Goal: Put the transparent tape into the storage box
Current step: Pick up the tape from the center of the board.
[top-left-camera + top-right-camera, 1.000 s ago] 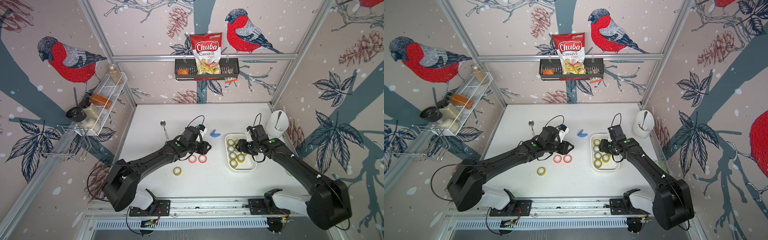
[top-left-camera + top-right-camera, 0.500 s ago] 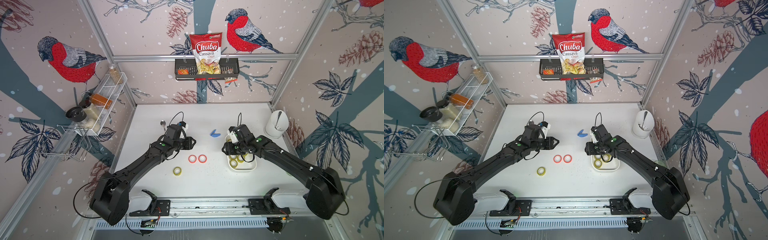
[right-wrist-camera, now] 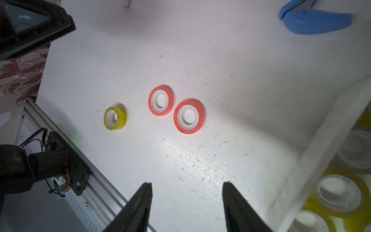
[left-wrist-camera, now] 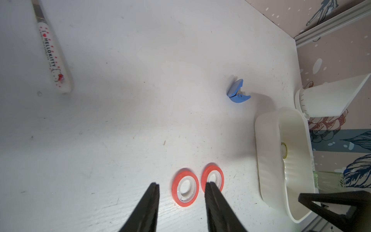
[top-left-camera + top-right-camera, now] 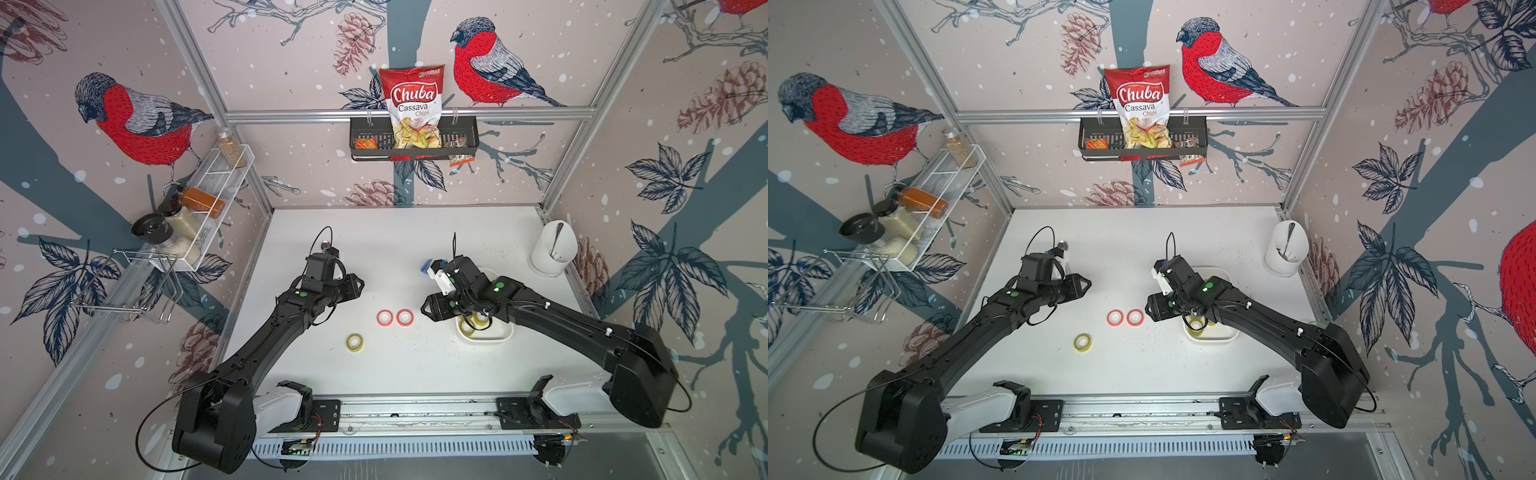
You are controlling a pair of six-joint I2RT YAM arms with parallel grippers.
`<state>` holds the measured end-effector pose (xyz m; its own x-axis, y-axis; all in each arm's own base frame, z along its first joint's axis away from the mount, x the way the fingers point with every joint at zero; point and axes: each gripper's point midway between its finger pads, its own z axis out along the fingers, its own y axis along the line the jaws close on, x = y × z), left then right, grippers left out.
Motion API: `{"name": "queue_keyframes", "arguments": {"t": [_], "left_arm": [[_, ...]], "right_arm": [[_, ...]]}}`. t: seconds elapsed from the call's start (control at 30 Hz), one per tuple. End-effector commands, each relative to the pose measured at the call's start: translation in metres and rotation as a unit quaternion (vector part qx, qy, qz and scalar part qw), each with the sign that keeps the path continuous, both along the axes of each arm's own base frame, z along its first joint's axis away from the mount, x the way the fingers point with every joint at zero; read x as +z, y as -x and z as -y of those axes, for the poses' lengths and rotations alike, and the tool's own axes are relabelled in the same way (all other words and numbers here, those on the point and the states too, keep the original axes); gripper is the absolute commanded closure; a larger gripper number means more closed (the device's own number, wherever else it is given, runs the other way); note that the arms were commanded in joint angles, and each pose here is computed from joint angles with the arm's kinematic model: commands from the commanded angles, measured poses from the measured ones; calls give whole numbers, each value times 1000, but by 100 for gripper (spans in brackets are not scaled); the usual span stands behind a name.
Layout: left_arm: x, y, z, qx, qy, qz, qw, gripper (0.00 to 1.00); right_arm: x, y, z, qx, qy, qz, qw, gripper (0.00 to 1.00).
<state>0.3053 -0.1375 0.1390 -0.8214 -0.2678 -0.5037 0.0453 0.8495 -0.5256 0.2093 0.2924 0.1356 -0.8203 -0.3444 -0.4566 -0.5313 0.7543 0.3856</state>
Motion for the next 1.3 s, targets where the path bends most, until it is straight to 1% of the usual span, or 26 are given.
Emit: {"name": "queue_keyframes", "arguments": {"t": [0.0,0.23,0.47,0.63,0.73,0.9,1.1,1.27], "left_arm": [[-3,5,-8,17,3,-13,1000,56],[-9,13,-31,49,1,-34,998,54],[-24,20,-43,61,29,-63,996,55],[-27,21,-55,75,36,-63,995,55],[-26,22,-60,79,38,-62,994,55],[-18,19,-61,69,52,-49,995,56],[-19,17,-61,64,54,-52,995,57],[-16,17,-63,65,53,-41,996,57]], "right_arm": [[8,0,-22,26,-19,26,999,38],[-8,24,-67,99,12,42,994,35],[-31,53,-115,171,40,49,983,32],[-47,68,-140,207,59,55,975,29],[-52,71,-153,213,65,64,973,28],[-63,64,-167,214,91,99,968,27],[-79,60,-179,231,105,113,961,28],[-88,59,-191,241,115,122,956,28]]}}
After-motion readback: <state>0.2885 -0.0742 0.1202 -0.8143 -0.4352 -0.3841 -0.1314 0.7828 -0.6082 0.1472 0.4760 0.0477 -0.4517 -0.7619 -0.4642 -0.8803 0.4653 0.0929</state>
